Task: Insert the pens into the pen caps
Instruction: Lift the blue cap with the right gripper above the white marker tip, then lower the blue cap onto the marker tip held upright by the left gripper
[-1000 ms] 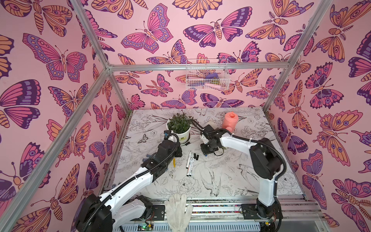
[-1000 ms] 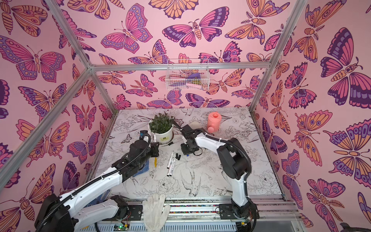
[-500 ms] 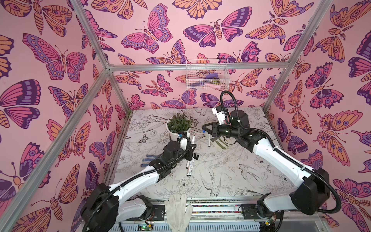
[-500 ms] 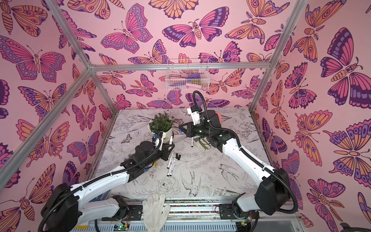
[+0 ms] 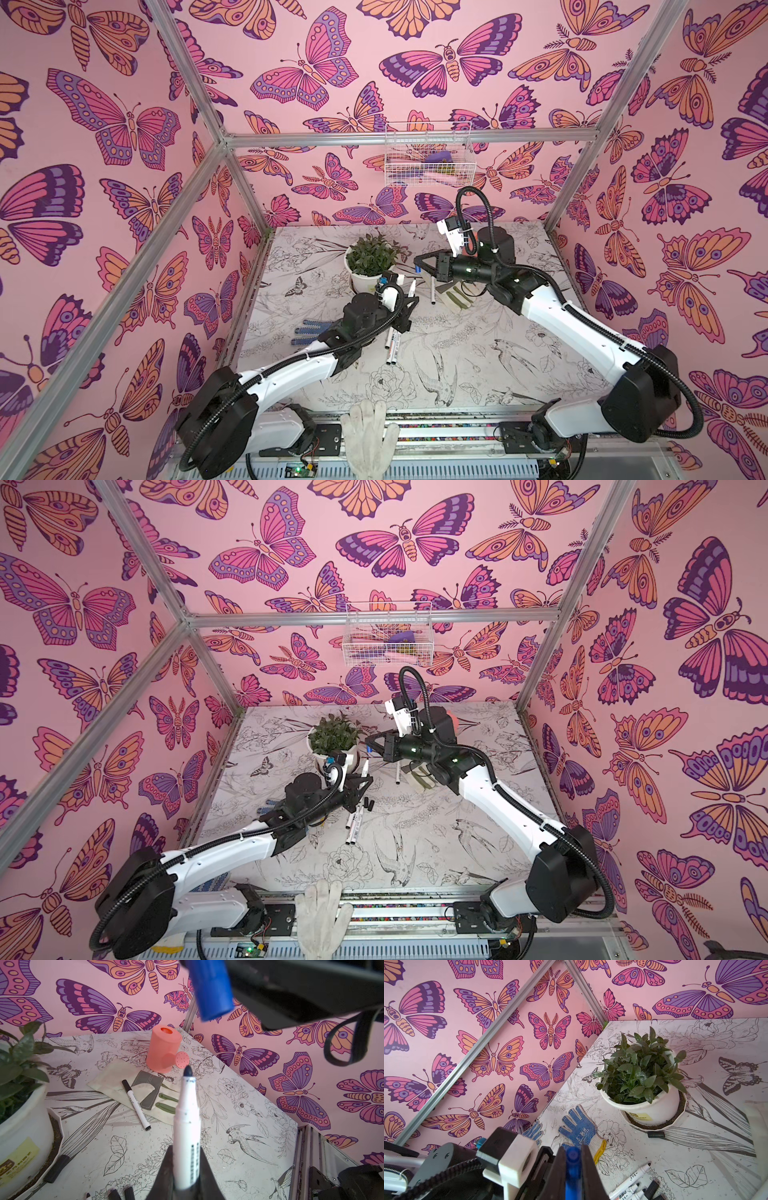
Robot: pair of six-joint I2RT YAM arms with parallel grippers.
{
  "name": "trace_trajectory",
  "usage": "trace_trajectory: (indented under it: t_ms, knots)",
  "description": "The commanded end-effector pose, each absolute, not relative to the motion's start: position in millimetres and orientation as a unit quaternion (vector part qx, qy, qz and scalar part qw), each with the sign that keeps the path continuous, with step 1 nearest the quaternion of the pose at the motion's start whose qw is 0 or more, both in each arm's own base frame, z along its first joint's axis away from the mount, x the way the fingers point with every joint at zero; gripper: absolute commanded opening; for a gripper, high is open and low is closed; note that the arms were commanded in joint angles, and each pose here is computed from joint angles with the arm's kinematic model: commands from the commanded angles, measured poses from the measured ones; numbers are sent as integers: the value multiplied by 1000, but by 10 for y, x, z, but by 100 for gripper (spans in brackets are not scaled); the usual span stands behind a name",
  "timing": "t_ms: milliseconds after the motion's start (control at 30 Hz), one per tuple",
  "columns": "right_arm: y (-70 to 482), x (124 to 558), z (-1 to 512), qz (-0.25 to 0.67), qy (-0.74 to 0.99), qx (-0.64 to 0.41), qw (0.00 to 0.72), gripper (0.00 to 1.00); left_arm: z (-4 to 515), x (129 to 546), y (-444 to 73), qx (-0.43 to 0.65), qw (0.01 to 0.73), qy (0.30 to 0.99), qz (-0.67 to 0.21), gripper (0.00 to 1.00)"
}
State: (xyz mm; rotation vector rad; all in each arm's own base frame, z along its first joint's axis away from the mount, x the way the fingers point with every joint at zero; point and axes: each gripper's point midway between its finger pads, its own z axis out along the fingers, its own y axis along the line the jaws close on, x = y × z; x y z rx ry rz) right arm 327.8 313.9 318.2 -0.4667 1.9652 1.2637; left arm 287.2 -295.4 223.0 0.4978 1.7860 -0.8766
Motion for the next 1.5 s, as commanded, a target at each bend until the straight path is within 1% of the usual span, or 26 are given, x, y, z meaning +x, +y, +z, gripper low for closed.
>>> trace_trajectory:
  t_ms: [0,333,667,1000,1133,1167,1233,1333,1467]
  knots:
    - [3199,3288,3151,493,764,-184,373,3,2342,2851,-3007,221,536,724,-375,0]
    - [3242,3305,3037,484,772,-184,369,2,2346,2854,-2976,216,541,722,-372,0]
    - [3228,3263,3062,485,770,-191,368,1,2334,2870,-2915,204,548,725,-363,0]
    - [3266,3106,2998,496,769,-205,348,1,2420,2929,-2917,202,564,717,-358,0]
    - [3280,3009,2994,500,767,-215,341,2,2539,2993,-2926,190,574,705,-370,0]
    - [3281,2981,2978,500,767,-219,338,2,2479,3044,-2946,184,570,709,-373,0]
    - [3278,2926,2967,499,766,-228,334,4,2527,3106,-2934,170,574,702,-385,0]
    - [3245,2874,2912,489,772,-237,330,6,2750,3188,-2894,152,596,676,-407,0]
    - [3240,2751,2922,493,765,-266,318,9,2947,3261,-2861,150,615,657,-410,0]
